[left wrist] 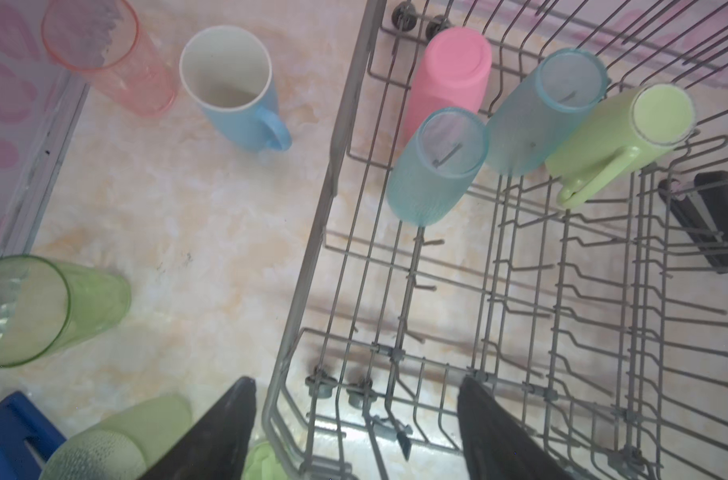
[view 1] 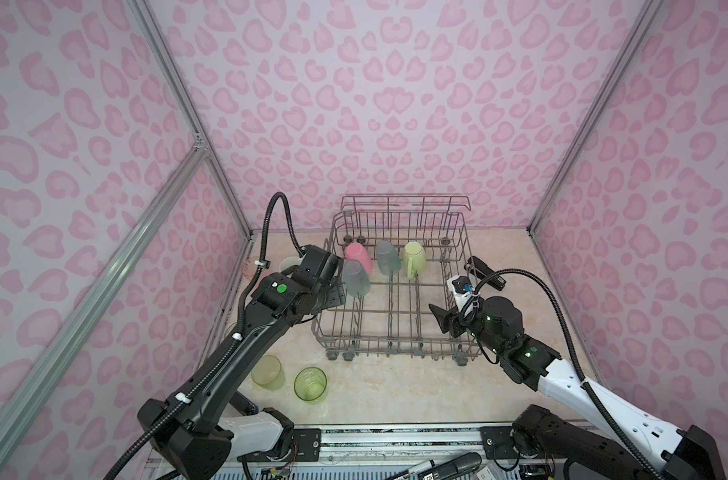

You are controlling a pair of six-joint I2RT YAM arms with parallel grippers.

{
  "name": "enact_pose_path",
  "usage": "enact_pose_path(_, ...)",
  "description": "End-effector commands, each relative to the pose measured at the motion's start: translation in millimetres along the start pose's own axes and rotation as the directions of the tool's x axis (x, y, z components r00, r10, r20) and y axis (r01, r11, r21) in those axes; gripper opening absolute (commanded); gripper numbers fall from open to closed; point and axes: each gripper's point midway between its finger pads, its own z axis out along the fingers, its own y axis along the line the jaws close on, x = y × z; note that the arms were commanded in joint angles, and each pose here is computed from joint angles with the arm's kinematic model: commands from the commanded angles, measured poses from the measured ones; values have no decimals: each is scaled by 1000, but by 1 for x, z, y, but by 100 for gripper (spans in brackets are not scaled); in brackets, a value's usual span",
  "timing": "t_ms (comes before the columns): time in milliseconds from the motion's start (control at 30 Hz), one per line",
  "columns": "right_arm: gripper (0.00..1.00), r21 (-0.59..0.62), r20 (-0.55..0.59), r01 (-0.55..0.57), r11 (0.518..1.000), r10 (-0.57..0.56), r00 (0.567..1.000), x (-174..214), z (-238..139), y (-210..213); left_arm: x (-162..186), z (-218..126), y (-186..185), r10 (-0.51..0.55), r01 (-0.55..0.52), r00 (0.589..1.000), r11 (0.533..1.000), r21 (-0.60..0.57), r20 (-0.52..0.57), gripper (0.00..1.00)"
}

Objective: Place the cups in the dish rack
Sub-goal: 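Move the left gripper toward the green glasses nearer the robot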

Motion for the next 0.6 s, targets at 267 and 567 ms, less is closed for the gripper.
enact_pose_path(267, 78, -17, -16, 53, 998, -54, 998, 8, 0, 1, 84, -13, 45, 19, -17, 981, 1000, 11, -195, 72)
enact_pose_path(567, 77, -110, 29, 29, 994, -26, 999, -10, 3, 16, 127, -10, 60, 92, -76, 979, 993, 93, -182, 64)
